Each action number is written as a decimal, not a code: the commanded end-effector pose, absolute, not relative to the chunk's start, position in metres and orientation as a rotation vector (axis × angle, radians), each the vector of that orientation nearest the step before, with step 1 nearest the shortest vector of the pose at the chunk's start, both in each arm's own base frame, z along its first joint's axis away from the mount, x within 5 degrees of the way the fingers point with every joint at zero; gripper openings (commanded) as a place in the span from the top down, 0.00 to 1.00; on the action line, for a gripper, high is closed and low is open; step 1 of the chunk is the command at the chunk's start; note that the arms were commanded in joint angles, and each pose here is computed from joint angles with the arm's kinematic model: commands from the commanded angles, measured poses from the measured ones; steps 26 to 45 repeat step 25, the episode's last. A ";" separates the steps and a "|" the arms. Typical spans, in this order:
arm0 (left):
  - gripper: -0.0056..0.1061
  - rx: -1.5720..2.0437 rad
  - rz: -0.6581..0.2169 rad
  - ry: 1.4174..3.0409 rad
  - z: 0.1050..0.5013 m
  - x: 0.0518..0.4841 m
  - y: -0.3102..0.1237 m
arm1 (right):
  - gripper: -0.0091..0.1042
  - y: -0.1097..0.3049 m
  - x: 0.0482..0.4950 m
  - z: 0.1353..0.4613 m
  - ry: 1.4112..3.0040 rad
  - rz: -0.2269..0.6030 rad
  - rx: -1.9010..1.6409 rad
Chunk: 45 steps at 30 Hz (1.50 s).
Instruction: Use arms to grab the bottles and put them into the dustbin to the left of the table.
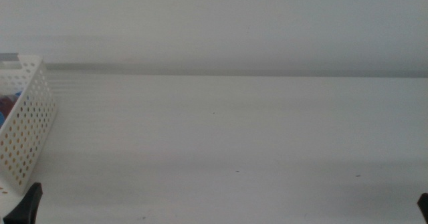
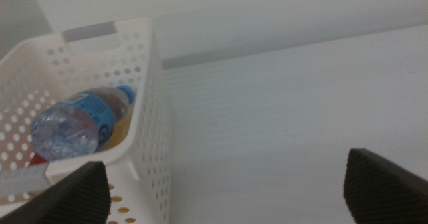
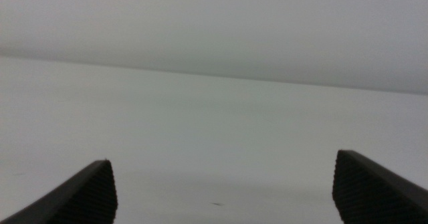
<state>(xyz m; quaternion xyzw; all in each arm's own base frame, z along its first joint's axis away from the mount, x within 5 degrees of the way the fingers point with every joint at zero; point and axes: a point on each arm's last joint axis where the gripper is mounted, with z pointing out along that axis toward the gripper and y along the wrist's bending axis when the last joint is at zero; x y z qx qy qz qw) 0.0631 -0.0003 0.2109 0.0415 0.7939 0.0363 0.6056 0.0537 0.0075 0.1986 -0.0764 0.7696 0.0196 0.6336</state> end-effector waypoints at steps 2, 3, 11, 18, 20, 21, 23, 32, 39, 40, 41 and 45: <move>0.11 0.055 0.107 1.767 0.197 0.059 0.002 | 0.16 0.002 0.052 0.196 1.712 -0.039 -0.108; 0.11 0.051 0.112 1.762 0.193 0.058 0.002 | 0.16 0.002 0.052 0.195 1.715 -0.049 -0.096; 0.11 0.019 0.099 1.746 0.179 0.054 0.002 | 0.16 0.000 0.054 0.179 1.728 -0.100 -0.120; 0.11 0.025 0.121 1.688 0.184 0.054 0.003 | 0.16 0.000 0.054 0.180 1.727 -0.099 -0.119; 0.11 0.025 0.121 1.688 0.184 0.054 0.003 | 0.16 0.000 0.054 0.180 1.727 -0.099 -0.119; 0.11 0.025 0.120 1.690 0.184 0.055 0.003 | 0.16 0.000 0.054 0.180 1.727 -0.099 -0.119; 0.11 0.024 0.120 1.690 0.184 0.055 0.003 | 0.16 0.000 0.054 0.180 1.727 -0.099 -0.119; 0.11 0.026 0.122 1.691 0.184 0.055 0.003 | 0.16 0.000 0.054 0.180 1.727 -0.099 -0.119; 0.11 0.026 0.122 1.691 0.184 0.055 0.003 | 0.16 0.000 0.054 0.180 1.727 -0.099 -0.119; 0.11 0.026 0.122 1.691 0.184 0.055 0.003 | 0.16 0.000 0.054 0.180 1.727 -0.099 -0.119; 0.11 0.026 0.122 1.691 0.184 0.055 0.003 | 0.16 0.000 0.054 0.180 1.727 -0.099 -0.119; 0.11 0.026 0.122 1.691 0.184 0.055 0.003 | 0.16 0.000 0.054 0.180 1.727 -0.099 -0.119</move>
